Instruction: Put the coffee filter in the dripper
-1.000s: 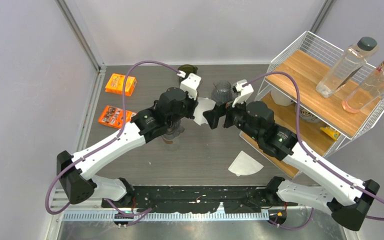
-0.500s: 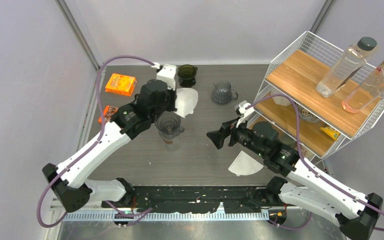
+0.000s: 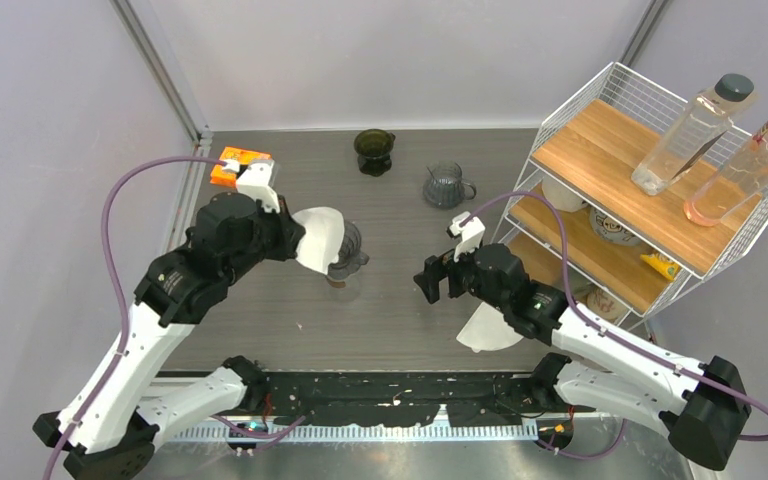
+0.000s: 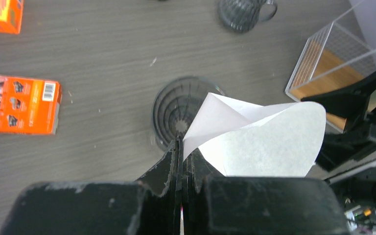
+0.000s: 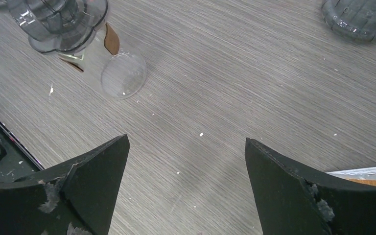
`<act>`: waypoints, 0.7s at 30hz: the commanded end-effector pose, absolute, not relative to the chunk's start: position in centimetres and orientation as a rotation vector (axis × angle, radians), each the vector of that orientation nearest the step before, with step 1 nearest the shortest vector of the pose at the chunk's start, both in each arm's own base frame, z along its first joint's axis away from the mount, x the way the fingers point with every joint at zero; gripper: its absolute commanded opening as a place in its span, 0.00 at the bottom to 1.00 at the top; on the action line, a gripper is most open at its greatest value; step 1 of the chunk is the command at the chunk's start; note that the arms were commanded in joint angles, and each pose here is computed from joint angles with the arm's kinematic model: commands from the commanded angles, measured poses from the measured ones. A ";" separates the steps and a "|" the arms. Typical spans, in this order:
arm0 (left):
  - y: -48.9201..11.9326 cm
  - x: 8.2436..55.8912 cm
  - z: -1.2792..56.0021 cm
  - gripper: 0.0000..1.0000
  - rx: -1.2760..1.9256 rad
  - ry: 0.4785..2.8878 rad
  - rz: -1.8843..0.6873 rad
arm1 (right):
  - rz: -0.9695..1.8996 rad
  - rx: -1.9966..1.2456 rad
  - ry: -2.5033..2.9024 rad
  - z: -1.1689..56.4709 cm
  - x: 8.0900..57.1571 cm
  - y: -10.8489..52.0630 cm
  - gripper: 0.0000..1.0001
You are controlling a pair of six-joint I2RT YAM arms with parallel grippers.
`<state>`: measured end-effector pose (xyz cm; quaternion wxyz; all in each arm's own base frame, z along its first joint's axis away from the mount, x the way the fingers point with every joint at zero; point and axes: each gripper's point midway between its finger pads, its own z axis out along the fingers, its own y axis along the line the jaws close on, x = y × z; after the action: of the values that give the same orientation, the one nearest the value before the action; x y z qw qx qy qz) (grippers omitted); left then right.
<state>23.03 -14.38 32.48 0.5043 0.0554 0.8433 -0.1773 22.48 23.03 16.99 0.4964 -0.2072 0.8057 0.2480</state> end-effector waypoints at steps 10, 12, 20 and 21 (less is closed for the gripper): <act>-16.1 22.6 28.6 0.00 0.301 2.293 -0.439 | 0.568 -0.519 1.894 17.5 23.4 23.2 0.95; -16.3 23.0 28.3 0.00 0.309 2.314 -0.427 | 0.564 -0.521 1.896 17.4 23.4 23.1 0.95; -17.2 24.4 26.7 0.00 0.344 2.382 -0.404 | 0.557 -0.544 1.911 16.8 23.4 23.3 0.96; -17.2 24.6 26.6 0.00 0.346 2.389 -0.400 | 0.550 -0.545 1.919 16.5 23.4 23.2 0.96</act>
<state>24.14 -16.68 25.64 0.3351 0.1182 0.9236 -0.1440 22.81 22.99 16.18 0.4984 -0.2239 0.8045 0.2328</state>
